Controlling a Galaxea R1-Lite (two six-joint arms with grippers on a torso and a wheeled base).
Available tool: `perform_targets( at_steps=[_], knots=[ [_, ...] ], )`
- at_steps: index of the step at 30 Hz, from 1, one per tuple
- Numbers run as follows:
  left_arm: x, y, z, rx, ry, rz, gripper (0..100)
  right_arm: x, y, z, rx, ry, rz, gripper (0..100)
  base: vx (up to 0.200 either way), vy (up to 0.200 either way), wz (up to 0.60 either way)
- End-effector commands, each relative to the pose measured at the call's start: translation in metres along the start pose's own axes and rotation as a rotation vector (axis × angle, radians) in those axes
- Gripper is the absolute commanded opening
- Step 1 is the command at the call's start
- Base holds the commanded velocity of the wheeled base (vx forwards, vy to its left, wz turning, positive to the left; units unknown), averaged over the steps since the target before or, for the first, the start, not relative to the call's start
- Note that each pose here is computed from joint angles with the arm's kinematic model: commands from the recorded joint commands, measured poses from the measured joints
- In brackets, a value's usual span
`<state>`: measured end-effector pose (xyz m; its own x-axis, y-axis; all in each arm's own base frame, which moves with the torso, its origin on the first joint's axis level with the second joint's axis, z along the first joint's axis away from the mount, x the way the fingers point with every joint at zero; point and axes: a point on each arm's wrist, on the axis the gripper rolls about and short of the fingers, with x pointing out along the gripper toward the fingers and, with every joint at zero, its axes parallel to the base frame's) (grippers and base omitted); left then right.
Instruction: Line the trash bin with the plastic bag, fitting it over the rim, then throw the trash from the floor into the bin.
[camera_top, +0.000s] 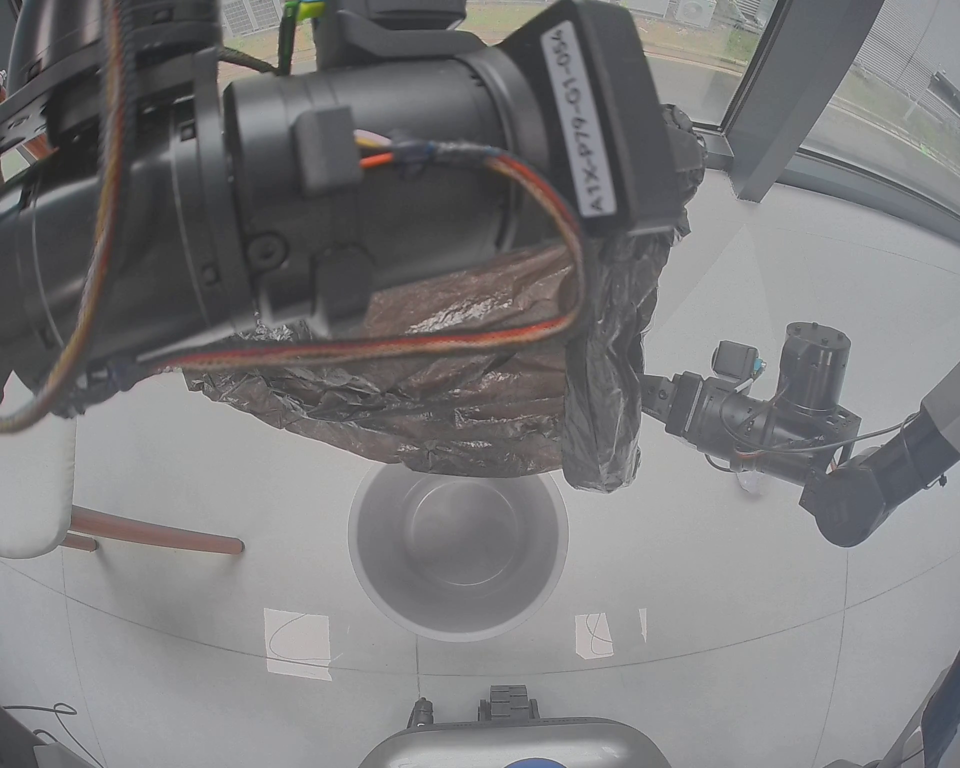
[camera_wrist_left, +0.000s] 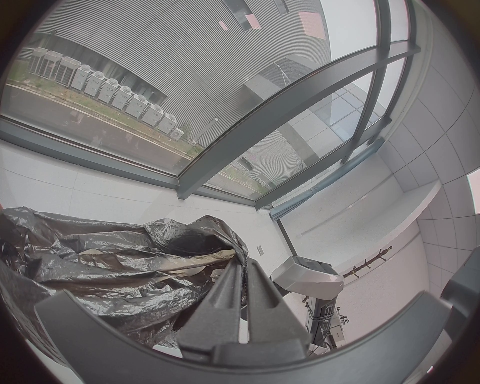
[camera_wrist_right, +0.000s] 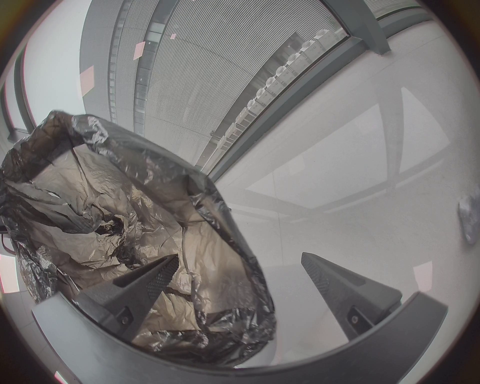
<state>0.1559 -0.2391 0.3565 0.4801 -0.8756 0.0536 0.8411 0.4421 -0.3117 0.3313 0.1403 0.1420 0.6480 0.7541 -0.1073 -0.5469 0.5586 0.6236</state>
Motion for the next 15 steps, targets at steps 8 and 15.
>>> perform_targets(
  at_steps=[8,15],
  knots=[
    [0.0,0.003,0.001,-0.001,-0.002,0.012,0,0.012,-0.002,-0.01,0.016,0.01,0.026,0,0.0,0.0,0.0],
    [-0.001,0.018,-0.011,-0.038,0.04,0.068,0,-0.015,0.015,0.002,0.008,-0.029,0.027,0,0.0,0.0,0.0]
  ],
)
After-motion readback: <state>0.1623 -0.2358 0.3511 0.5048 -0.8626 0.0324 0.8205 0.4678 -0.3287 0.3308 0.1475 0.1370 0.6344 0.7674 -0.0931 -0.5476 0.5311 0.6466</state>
